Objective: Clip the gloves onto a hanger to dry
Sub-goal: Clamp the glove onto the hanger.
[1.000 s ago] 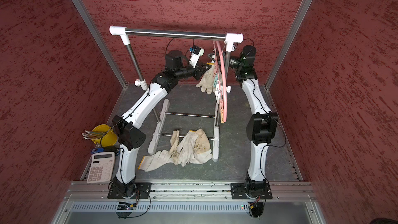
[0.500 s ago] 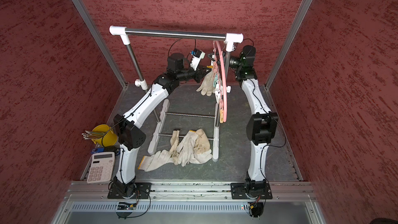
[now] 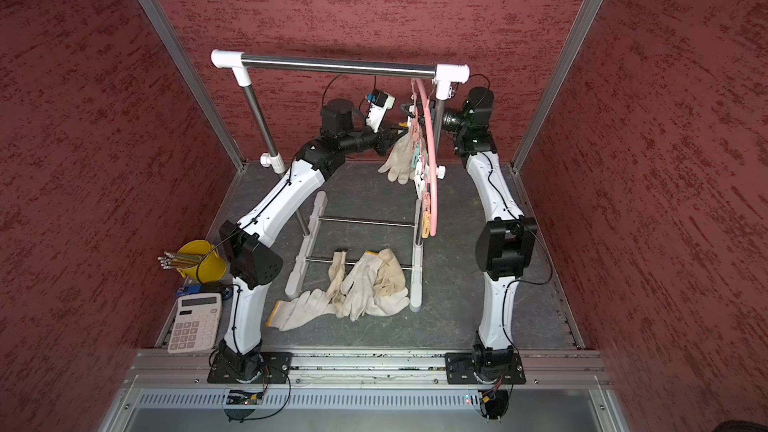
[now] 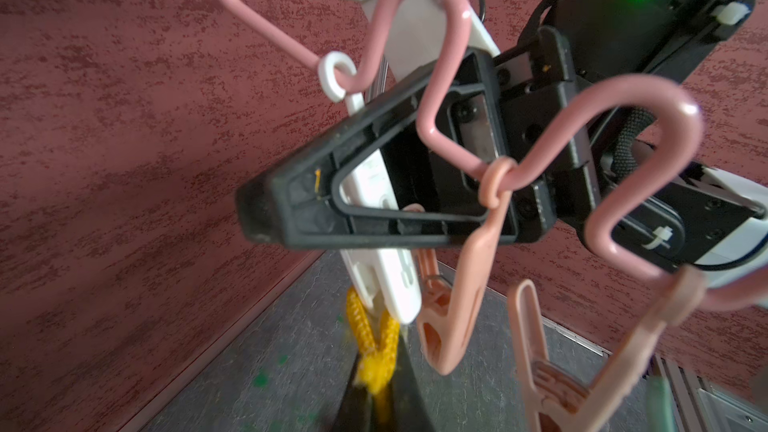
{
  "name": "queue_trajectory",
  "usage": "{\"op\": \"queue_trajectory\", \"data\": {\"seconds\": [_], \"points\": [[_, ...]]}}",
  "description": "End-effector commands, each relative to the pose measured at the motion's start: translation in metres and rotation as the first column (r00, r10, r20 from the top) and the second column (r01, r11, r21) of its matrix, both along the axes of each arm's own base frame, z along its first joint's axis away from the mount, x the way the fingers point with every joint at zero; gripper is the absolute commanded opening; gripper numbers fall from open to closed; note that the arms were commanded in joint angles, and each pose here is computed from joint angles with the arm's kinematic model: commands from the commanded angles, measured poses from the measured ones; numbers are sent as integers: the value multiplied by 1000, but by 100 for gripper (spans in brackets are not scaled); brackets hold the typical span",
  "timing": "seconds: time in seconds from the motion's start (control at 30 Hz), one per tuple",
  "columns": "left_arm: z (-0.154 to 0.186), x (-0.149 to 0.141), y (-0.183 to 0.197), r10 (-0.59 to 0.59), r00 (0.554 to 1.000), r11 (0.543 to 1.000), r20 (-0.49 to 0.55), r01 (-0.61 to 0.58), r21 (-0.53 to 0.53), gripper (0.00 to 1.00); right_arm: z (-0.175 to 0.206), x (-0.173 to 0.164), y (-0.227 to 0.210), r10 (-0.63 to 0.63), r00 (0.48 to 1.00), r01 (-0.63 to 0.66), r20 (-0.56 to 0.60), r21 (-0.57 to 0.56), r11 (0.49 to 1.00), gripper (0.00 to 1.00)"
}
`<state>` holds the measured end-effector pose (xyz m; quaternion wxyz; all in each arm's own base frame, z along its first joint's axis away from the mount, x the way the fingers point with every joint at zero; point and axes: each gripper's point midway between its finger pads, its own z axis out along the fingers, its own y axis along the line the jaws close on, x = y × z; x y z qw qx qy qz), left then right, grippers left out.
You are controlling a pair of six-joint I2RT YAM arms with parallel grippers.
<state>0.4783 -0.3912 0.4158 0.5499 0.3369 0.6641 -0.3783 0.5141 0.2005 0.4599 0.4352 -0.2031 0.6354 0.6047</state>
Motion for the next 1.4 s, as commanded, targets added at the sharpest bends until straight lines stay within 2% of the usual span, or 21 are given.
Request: {"op": "queue_trajectory", "data": {"seconds": [0.0, 0.27, 0.4, 0.43, 0.5, 0.57, 0.77, 0.83, 1.0, 1.07, 1.2, 1.37], "points": [[8, 6, 1, 6, 1000, 1000, 28, -5, -20, 0, 21, -20, 4, 18, 999, -18, 46, -4, 1000, 2], [19, 5, 4, 10, 999, 1000, 49, -9, -29, 0, 13, -19, 9, 22, 999, -22, 34, -17, 1000, 2], [18, 3, 4, 8, 999, 1000, 44, -7, -24, 0, 16, -18, 9, 16, 999, -15, 37, -16, 1000, 7], [17, 3, 4, 9, 999, 1000, 42, -8, -22, 0, 17, -18, 9, 12, 999, -12, 40, -16, 1000, 10], [16, 4, 4, 9, 999, 1000, 37, -9, -21, 0, 17, -17, 8, 8, 999, -7, 37, -16, 1000, 23], [16, 4, 4, 12, 999, 1000, 38, -11, -20, 0, 16, -17, 8, 6, 999, -5, 35, -18, 1000, 28], [14, 6, 5, 20, 999, 1000, 35, -19, -19, 1, 17, -13, 4, -19, 999, 20, 35, -25, 999, 52], [14, 6, 5, 24, 999, 1000, 33, -23, -17, 8, 18, -11, 1, -35, 999, 36, 36, -26, 999, 58], [11, 11, 10, 70, 997, 997, 36, -70, -19, 34, 18, -3, -13, -102, 994, 103, 25, -37, 994, 70], [10, 15, 15, 107, 993, 994, 46, -106, -23, 42, 14, 1, -21, -144, 989, 145, 17, -55, 988, 73], [9, 20, 29, 178, 982, 984, 61, -178, -16, 50, 7, 8, -38, -237, 972, 236, 6, -100, 967, 78], [12, 21, 49, 245, 966, 969, 80, -244, -22, 53, 6, 14, -63, -365, 931, 362, 6, -140, 922, 81]]}}
